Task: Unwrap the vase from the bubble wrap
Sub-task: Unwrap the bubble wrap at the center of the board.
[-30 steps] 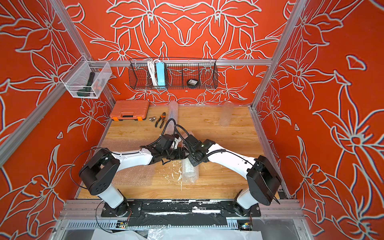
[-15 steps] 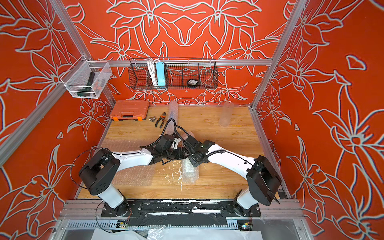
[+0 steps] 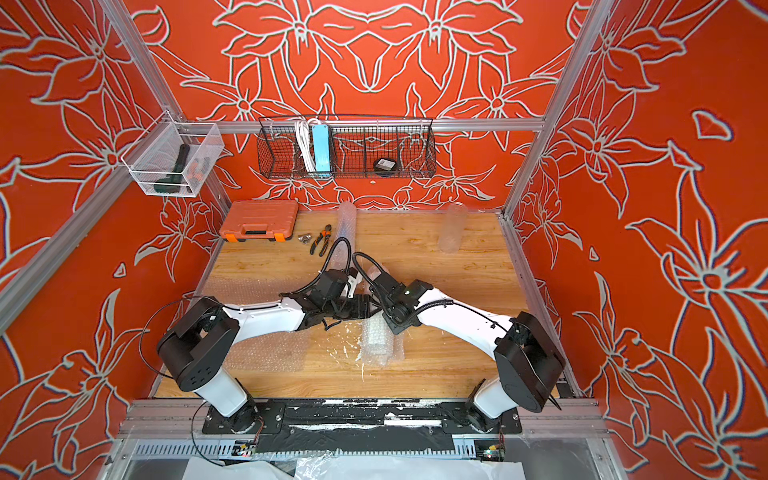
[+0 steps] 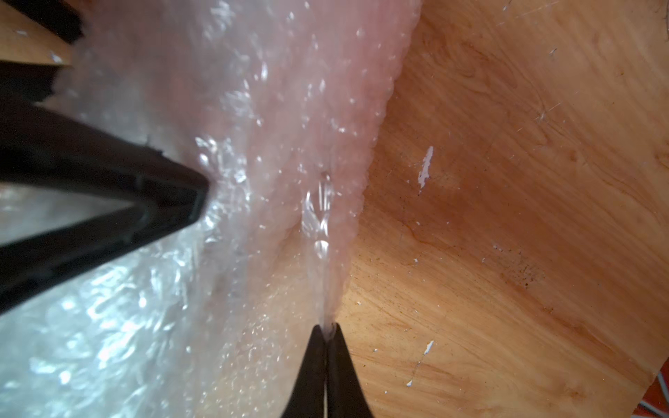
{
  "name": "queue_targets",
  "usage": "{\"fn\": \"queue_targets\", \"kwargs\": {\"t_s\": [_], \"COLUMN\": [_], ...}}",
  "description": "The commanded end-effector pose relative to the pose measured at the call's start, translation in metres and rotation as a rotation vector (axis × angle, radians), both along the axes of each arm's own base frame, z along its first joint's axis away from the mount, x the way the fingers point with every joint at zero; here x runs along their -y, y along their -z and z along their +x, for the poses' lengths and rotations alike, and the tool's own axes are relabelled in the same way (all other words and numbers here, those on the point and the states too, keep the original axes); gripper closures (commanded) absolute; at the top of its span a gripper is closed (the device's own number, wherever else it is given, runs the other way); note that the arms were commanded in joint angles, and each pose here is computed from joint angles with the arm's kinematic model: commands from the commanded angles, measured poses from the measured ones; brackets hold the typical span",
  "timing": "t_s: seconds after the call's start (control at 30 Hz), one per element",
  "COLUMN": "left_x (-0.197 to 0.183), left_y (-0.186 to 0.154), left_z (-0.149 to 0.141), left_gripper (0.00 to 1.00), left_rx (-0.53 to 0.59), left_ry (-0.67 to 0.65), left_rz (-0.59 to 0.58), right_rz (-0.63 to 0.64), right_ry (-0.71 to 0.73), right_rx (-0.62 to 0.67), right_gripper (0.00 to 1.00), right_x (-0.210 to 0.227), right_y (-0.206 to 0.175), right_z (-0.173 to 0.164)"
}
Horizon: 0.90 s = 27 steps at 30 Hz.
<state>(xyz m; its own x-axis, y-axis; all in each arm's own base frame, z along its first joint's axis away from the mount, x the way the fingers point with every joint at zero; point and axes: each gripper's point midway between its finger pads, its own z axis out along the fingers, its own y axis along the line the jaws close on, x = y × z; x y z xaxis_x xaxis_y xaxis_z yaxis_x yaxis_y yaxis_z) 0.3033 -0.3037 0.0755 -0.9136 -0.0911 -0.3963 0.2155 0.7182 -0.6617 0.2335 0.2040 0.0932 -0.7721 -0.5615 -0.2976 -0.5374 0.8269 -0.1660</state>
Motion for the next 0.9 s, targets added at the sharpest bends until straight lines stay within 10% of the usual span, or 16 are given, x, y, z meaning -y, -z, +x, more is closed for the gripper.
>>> {"fn": "queue_targets", "kwargs": {"t_s": [0.0,0.27,0.87], "left_x": [-0.030,-0.016,-0.012], "left_y": [0.046,0.034,-0.028], "left_z": [-0.023,-0.028,0.009], "left_gripper": [0.27,0.27,0.18], "left_rx": [-0.114,-0.108,0.029], "left_ry": [0.006,0.090,0.090], "left_rz": [0.166,0.129,0.104], "right_rz": [0.076,0.331,0.297], "right_ry": [0.020,0.005,-0.074], "right_rx": [-0.024,0.016,0.079], "right_gripper": [0.83,0.48,0.43], "right_x": [0.000,-0.029,-0.040], "right_y": [-0.010,-0.047,-0.058], "right_z": [-0.007,0.008,0.069]}}
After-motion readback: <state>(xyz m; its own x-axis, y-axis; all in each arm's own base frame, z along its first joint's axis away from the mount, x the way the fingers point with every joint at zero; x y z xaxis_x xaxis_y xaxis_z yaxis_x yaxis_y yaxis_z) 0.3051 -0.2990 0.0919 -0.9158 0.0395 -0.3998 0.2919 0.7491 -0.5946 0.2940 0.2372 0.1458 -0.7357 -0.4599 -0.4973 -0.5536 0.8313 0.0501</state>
